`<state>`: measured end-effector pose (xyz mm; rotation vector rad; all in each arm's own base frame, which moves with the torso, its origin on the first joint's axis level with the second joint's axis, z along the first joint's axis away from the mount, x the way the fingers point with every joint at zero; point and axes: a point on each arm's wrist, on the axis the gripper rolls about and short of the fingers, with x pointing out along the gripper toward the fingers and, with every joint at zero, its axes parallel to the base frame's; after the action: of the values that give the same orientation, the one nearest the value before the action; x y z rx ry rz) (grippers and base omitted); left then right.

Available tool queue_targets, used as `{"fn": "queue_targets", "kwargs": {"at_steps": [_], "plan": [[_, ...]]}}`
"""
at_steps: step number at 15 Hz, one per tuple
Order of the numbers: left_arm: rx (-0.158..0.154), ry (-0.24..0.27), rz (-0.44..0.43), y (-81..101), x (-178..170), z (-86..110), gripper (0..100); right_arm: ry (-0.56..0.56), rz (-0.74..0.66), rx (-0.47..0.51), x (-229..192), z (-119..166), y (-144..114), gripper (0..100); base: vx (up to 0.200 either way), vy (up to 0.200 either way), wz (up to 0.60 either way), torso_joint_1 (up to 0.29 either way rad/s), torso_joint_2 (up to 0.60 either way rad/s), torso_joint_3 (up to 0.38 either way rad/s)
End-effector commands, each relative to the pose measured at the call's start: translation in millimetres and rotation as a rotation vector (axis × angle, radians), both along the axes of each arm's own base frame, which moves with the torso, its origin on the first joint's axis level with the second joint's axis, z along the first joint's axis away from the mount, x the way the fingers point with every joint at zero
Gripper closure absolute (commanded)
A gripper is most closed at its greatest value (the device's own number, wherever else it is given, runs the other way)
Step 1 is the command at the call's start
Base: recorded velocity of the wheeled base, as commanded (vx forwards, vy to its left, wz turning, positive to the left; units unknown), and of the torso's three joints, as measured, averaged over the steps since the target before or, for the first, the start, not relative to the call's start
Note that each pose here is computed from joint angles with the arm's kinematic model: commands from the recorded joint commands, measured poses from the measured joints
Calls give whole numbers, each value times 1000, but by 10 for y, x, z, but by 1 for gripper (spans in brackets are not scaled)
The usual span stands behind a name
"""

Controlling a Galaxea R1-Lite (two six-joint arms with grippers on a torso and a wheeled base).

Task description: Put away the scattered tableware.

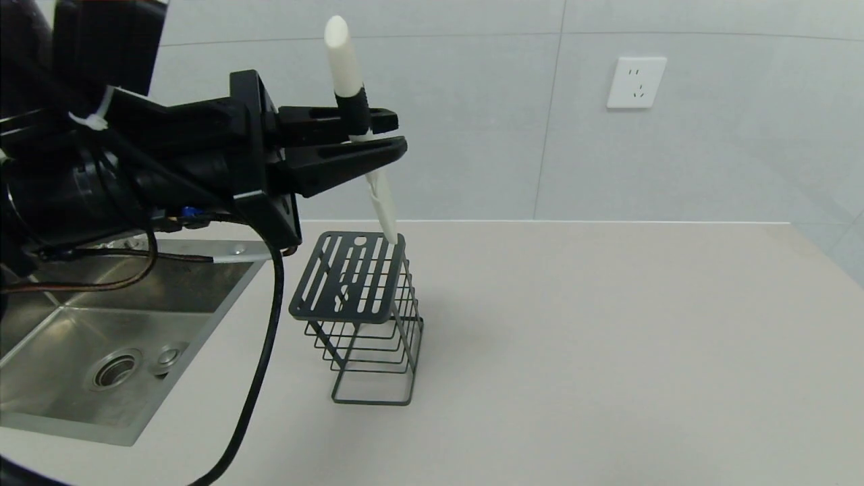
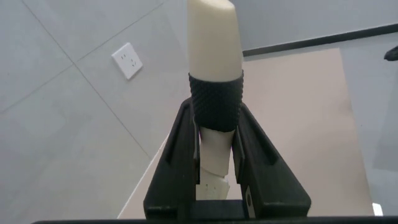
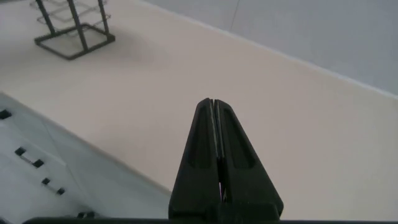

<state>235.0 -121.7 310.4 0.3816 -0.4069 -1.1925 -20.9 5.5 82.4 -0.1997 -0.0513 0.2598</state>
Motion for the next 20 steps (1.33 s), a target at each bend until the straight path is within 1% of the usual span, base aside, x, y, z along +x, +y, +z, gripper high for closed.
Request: {"fn": "queue_targets", "kwargs": {"at_steps": [1, 2, 4, 6, 8, 9, 10, 11, 12, 13, 14, 16, 17, 18, 20], "plan": [[7, 14, -1, -21, 43, -43, 100, 32, -237, 102, -19, -62, -50, 100, 0, 0, 0, 0, 0, 0], [11, 9, 3, -19, 59, -55, 100, 34, -255, 127, -19, -62, -53, 100, 0, 0, 0, 0, 0, 0], [46, -52, 12, -39, 107, -104, 100, 35, -280, 145, -19, -62, -59, 100, 0, 0, 0, 0, 0, 0], [51, -62, 18, -35, 119, -111, 100, 35, -282, 148, -19, -62, -59, 100, 0, 0, 0, 0, 0, 0], [48, -68, 47, 37, 144, -96, 100, 45, -282, 216, -19, -63, -60, 100, 0, 0, 0, 0, 0, 0], [43, -44, 64, 76, 183, -105, 100, 46, -282, 224, -19, -63, -60, 100, 0, 0, 0, 0, 0, 0], [32, -10, 80, 122, 232, -111, 100, 46, -283, 224, -19, -63, -59, 100, 0, 0, 0, 0, 0, 0], [20, -2, 91, 153, 259, -99, 100, 46, -282, 224, -19, -63, -60, 100, 0, 0, 0, 0, 0, 0], [-7, -28, 90, 171, 312, -83, 100, 46, -280, 224, -19, -63, -59, 100, 0, 0, 0, 0, 0, 0], [-20, -40, 76, 164, 325, -79, 100, 46, -275, 222, -19, -63, -58, 100, 0, 0, 0, 0, 0, 0], [-25, -41, 61, 159, 336, -87, 100, 46, -274, 222, -19, -63, -58, 100, 0, 0, 0, 0, 0, 0], [-15, -22, 51, 141, 385, -160, 100, 46, -274, 222, -19, -63, -58, 100, 0, 0, 0, 0, 0, 0], [0, -5, 12, 134, 388, -229, 100, 46, -274, 222, -19, -63, -58, 100, 0, 0, 0, 0, 0, 0], [8, 7, -4, 131, 376, -275, 100, 46, -274, 222, -19, -63, -58, 100, 0, 0, 0, 0, 0, 0], [4, -4, -4, 127, 376, -273, 100, 46, -274, 222, -19, -63, -58, 100, 0, 0, 0, 0, 0, 0]]}}
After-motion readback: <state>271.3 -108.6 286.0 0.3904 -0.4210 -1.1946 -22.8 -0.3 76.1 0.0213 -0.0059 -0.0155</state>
